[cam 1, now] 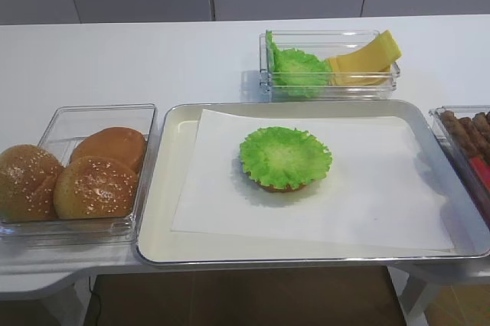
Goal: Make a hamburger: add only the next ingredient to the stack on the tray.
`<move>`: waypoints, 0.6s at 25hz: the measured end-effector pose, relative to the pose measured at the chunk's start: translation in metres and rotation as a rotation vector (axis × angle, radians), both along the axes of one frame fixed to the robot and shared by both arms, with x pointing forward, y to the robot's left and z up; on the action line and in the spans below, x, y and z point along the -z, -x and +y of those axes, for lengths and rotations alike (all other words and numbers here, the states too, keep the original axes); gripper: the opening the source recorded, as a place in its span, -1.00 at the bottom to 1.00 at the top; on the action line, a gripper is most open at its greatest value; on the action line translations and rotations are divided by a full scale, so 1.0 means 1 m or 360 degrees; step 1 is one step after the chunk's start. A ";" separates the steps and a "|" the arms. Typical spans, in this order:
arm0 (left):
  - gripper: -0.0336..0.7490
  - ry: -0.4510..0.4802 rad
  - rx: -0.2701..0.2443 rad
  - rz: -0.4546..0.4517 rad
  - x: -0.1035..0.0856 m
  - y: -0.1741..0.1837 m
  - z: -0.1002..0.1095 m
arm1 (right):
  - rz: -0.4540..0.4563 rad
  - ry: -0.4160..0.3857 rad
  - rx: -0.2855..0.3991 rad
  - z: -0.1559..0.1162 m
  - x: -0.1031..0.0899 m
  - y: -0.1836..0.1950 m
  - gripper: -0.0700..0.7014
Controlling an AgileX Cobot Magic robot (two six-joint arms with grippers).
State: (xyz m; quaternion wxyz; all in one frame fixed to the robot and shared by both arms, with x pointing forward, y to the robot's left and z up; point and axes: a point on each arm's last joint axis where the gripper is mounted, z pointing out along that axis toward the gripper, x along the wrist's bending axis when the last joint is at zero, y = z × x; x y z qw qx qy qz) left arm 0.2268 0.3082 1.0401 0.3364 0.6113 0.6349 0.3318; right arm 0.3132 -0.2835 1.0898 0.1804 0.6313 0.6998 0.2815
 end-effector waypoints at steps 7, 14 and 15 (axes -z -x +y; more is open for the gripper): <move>0.15 0.0000 0.0000 0.0000 0.000 0.000 0.000 | -0.0226 -0.0006 -0.0004 0.000 0.007 0.041 0.48; 0.15 0.0000 0.0000 0.0000 0.000 0.000 0.000 | -0.0387 0.0006 -0.0018 0.000 0.012 0.070 0.48; 0.15 0.0000 0.0000 0.0000 0.000 0.000 0.000 | -0.0396 0.0006 -0.0019 0.000 0.015 0.073 0.48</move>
